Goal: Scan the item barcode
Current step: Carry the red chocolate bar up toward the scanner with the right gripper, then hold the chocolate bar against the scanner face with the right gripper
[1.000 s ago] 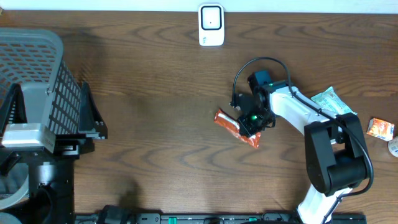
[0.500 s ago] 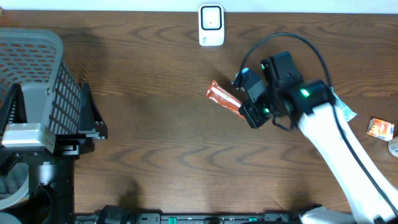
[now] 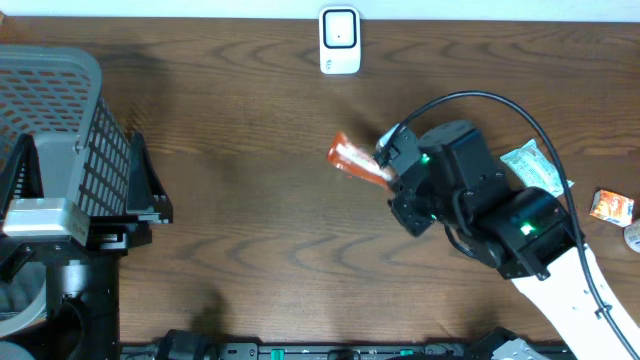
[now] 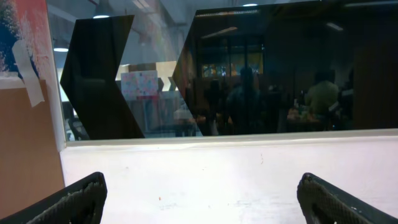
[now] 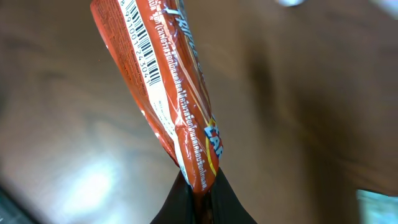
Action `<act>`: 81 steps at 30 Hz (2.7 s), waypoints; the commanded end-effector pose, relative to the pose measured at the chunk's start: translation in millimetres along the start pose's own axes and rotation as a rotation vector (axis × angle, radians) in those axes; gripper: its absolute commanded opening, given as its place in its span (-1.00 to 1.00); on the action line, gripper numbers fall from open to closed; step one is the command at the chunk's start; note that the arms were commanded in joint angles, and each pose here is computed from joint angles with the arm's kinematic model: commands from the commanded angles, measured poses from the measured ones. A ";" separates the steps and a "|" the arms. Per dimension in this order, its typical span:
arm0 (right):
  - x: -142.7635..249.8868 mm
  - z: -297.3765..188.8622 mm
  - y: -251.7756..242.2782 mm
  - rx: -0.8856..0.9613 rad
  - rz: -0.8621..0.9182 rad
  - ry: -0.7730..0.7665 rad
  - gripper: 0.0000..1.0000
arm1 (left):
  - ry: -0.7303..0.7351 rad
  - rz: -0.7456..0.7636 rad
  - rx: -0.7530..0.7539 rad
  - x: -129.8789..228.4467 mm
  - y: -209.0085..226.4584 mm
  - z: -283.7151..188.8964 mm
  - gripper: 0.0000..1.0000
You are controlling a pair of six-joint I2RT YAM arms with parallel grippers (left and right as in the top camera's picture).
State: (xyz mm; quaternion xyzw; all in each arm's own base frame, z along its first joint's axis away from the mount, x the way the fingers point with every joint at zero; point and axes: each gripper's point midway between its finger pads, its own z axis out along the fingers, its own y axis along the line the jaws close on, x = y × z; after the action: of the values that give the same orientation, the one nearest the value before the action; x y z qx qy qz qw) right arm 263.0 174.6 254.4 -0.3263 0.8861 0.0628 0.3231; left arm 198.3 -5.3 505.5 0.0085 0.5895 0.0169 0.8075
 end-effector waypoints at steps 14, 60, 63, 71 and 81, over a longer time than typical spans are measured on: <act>-92.2 77.4 -142.8 0.923 -0.155 -0.078 -0.97 | -0.010 0.002 -0.003 -2.0 1.1 -1.9 0.96; -122.1 324.2 -182.6 1.159 -1.094 0.052 -0.96 | 0.162 0.033 0.013 40.3 -2.2 -4.9 0.96; -113.3 335.9 -177.6 1.132 -1.113 0.074 -0.97 | 0.175 0.035 0.014 43.5 -2.4 -5.4 0.96; -87.9 363.1 -167.9 1.025 -1.164 0.164 -0.97 | 0.179 0.036 0.015 44.6 -2.5 -5.7 0.96; -68.7 379.7 -161.0 0.929 -1.253 0.258 -0.97 | 0.179 0.036 0.014 44.5 -2.5 -5.7 0.96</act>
State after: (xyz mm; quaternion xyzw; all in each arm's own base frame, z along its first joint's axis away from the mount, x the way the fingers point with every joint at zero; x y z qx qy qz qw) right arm 610.4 197.5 41.7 -0.5582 0.5202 -0.5644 0.3150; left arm 208.2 -7.1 460.6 0.0237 0.6613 0.0263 0.7493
